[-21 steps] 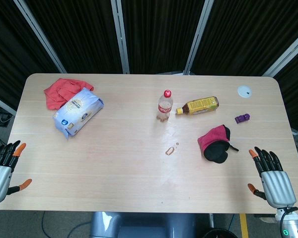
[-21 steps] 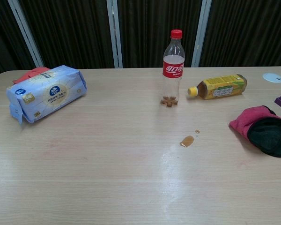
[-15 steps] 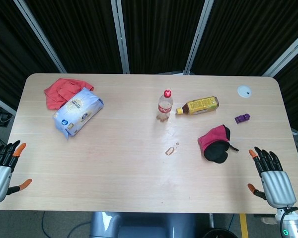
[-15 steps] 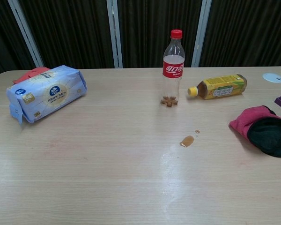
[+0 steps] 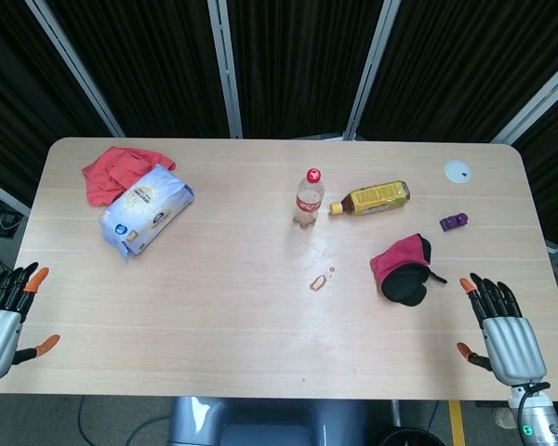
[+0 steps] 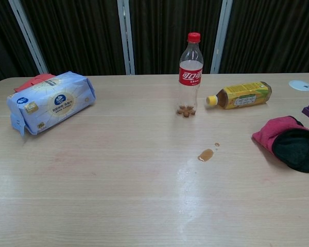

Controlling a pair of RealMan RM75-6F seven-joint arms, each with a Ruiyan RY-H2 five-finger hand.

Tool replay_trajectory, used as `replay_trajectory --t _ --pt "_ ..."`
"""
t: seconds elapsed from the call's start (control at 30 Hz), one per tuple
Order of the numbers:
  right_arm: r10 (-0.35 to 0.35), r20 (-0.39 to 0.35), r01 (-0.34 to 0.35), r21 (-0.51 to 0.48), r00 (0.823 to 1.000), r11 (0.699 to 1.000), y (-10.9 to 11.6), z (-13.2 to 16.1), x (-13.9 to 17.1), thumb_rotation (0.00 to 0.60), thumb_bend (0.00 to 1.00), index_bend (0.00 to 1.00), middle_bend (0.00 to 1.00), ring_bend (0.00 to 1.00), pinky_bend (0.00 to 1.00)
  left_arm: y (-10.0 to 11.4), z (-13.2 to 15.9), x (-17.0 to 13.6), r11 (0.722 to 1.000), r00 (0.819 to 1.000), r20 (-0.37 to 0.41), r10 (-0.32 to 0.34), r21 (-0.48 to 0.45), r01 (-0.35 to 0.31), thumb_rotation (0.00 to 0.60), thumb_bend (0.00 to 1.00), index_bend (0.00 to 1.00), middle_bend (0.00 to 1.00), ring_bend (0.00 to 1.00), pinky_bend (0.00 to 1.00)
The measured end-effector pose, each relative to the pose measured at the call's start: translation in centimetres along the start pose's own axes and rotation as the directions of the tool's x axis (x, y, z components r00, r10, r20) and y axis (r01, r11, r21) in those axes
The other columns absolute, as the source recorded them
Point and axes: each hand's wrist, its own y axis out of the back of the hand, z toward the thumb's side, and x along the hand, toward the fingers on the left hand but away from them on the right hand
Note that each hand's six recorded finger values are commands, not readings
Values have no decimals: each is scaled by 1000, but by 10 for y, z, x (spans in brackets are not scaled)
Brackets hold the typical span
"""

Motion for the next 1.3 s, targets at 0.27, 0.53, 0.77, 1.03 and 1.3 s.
replay_trajectory --t 0.27,0.53,0.77,1.03,1.3 --pt "52 9 -52 2 999 999 -12 22 -36 600 89 0 0 0 0 -1 0 2 1000 1000 -2 -5 -1 5 600 0 0 0 0 0" --pt "128 19 -128 4 992 992 -46 56 -83 600 97 0 0 0 0 -3 -1 3 1000 1000 -3 -17 -11 17 600 0 0 0 0 0" --pt "179 63 -181 24 982 983 -79 70 -117 600 144 0 0 0 0 -7 -3 6 999 999 -12 -38 -24 38 600 0 0 0 0 0" --pt "210 104 -217 53 972 975 -106 70 -142 600 145 0 0 0 0 -9 -4 9 998 998 -23 -56 -40 55 600 0 0 0 0 0" --pt "232 176 -249 81 957 965 -131 51 -159 600 232 0 0 0 0 -9 -5 9 997 998 -29 -62 -50 60 600 0 0 0 0 0"
